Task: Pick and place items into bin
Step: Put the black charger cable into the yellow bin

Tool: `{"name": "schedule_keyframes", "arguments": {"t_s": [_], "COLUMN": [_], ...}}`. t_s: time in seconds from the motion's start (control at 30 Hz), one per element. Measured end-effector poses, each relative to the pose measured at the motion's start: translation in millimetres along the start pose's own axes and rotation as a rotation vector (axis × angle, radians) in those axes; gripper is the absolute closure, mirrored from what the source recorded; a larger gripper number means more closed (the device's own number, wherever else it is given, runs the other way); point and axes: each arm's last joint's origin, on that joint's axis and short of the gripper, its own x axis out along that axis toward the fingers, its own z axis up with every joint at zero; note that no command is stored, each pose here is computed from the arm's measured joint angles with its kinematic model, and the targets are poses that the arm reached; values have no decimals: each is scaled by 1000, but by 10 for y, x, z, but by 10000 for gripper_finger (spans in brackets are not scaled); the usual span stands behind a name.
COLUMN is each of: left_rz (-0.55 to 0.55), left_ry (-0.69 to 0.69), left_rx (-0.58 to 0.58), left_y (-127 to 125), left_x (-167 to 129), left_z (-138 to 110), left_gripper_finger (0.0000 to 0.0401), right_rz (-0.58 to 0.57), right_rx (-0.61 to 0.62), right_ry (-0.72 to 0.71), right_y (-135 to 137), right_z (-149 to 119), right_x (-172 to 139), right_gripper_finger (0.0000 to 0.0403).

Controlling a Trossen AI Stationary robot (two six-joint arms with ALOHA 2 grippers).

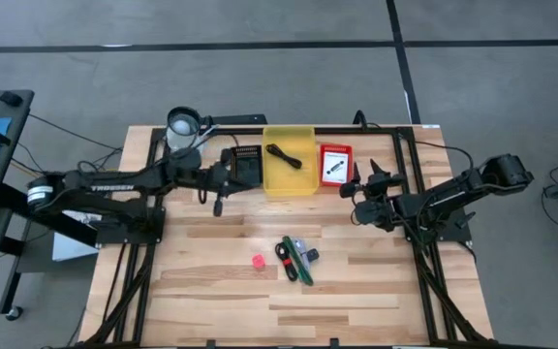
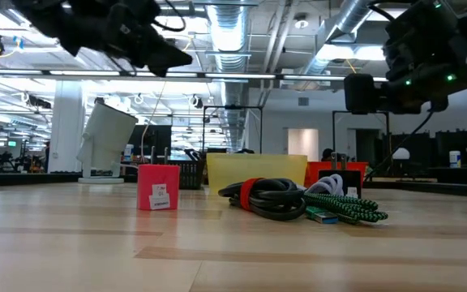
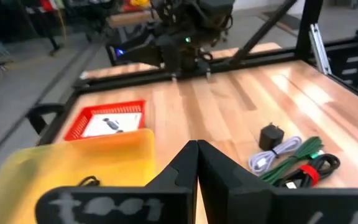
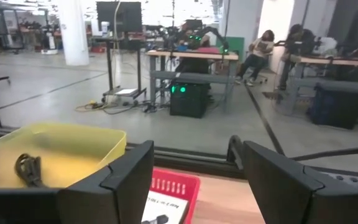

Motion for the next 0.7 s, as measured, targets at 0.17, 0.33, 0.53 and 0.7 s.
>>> {"name": "schedule_keyframes", "arguments": {"t_s": [0.17,0.33,0.53,0.7], "left_rz": [-1,-4,11,-87], "left_ry": [86,145,251,384], "left_rx": [-18,-6,48,160], "left_y": [99,171,164,41], "left_x": [167,314,477,631], "left_z": [116,167,190,207], "left_gripper_finger": [399,367,297,259], "right_rz": [41,81,134,162], "right_rx": [-5,-16,-47,-73], "right_ry": [27,54,94,119], "right_y": [10,20,23,20], "right_z": [-11,-21,-49,-72], "right_x": [0,-2,-5,-7], "right_gripper_finger": [163,163,163,163]}}
